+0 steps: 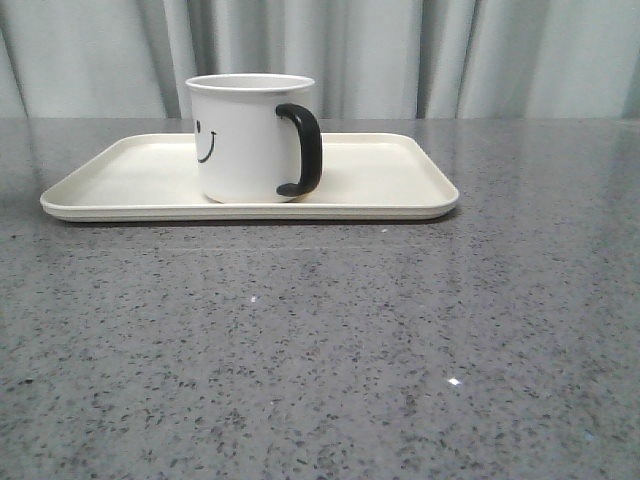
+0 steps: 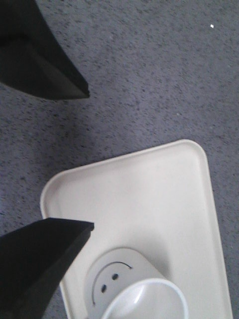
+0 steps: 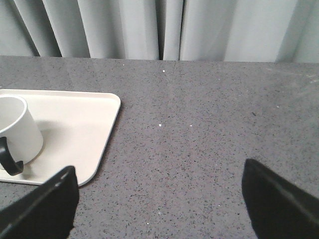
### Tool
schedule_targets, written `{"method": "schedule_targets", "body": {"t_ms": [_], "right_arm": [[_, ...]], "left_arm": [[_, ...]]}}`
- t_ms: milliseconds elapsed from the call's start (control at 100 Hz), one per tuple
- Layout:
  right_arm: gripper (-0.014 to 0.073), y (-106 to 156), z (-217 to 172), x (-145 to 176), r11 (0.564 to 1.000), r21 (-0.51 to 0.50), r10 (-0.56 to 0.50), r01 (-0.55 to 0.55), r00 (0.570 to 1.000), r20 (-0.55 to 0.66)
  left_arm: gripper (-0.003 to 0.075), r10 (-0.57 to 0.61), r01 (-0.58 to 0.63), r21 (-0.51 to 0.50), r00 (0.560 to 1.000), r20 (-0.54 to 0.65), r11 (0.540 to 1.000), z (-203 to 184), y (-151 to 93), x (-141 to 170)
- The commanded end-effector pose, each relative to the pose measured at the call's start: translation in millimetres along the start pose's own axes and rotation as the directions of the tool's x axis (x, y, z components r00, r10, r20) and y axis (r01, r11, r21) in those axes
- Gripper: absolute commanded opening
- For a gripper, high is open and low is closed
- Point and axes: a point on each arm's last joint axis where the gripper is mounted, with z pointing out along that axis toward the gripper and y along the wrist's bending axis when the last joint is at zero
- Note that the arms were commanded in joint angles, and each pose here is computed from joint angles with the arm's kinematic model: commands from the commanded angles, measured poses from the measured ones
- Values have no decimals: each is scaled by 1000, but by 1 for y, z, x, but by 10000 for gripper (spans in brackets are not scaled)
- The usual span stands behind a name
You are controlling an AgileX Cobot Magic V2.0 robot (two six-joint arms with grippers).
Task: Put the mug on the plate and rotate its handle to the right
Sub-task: 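Raise the left gripper away from the mug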
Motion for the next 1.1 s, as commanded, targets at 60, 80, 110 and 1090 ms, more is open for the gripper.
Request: {"method": "schedule_targets", "body": {"t_ms": [60,80,110,1090], "right_arm": [[657,1,-2,-17,1000,2,-8,7,994,108],[657,1,-2,-17,1000,2,-8,7,994,107],[657,1,-2,-17,1000,2,-8,7,994,107],[657,36,71,-39,977,-204,-72,68,997,-10]], "left_arm": [[494,-33,34,-2,987,159,999,-28,9,27],[494,-34,35,-3,986,163,999,-30,10,32],[494,-37,38,-5,985,169,999,-32,11,39],[494,-25,33,-26,963,269,999,-57,19,110]]}}
